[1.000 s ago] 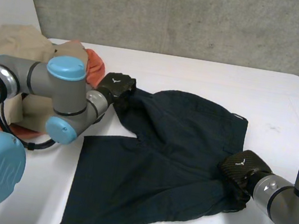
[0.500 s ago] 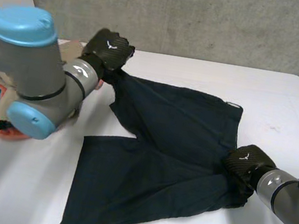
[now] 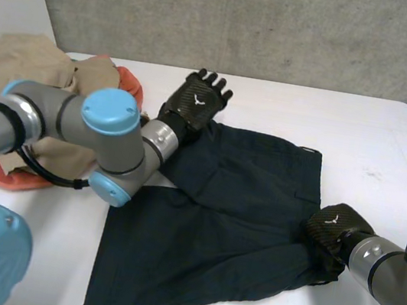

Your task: Fold the laundry.

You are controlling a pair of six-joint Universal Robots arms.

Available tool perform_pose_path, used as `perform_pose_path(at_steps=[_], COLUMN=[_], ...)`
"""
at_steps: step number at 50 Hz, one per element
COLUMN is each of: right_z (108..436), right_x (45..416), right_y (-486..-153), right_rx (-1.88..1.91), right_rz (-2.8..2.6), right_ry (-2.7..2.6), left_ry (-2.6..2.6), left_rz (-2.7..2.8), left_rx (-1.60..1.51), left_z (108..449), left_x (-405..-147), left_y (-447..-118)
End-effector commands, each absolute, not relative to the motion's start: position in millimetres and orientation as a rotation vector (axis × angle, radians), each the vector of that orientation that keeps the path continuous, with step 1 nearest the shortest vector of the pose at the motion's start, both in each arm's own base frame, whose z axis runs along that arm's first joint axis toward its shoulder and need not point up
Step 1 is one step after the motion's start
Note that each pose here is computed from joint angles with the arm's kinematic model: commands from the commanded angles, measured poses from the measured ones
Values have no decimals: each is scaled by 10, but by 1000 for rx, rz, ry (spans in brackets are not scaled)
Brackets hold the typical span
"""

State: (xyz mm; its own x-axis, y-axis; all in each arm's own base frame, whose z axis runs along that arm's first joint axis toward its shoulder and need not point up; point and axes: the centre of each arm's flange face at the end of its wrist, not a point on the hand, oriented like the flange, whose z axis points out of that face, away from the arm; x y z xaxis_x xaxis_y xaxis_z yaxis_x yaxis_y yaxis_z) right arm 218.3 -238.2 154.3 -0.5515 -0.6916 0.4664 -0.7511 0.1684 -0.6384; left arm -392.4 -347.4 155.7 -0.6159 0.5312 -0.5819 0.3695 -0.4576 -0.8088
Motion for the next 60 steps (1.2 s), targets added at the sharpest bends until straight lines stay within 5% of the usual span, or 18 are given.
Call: perform_pose_path(at_steps=[1,17,29,33,42,50,60], right_z=[1553,1551,1541,1546,1581,1594,1590], right_x=[2179,2181,2179,2183,2183,2201,2204], right_y=[-2395,-2385,-2380,-2383,-2468,-2539,-2573], right_rx=[1447,1448,1448,1446,1335,1257,1244], right_rz=[1355,1354,1351,1357,1442,1536,1575], right_ry=[-2346,-2348,-2352,-2346,-2411,-2444,-2415], left_ry=[-1708,-1939,-2067,-2062,-2132,-2391,-2569], left_rz=[2274,2016,1907,1921,1691,1330,1214], left_rx=[-1226,-1295,-1309,-1276,-871,-790,-794], left_z=[1923,1735,1330,1448,2093,1895,1639], left_x=[-3500,-2868,-2769,-2759,-2618,-2411,-2251], left_y=[-3418,-2679,-2788,-2770,-2123,-1559,-1374])
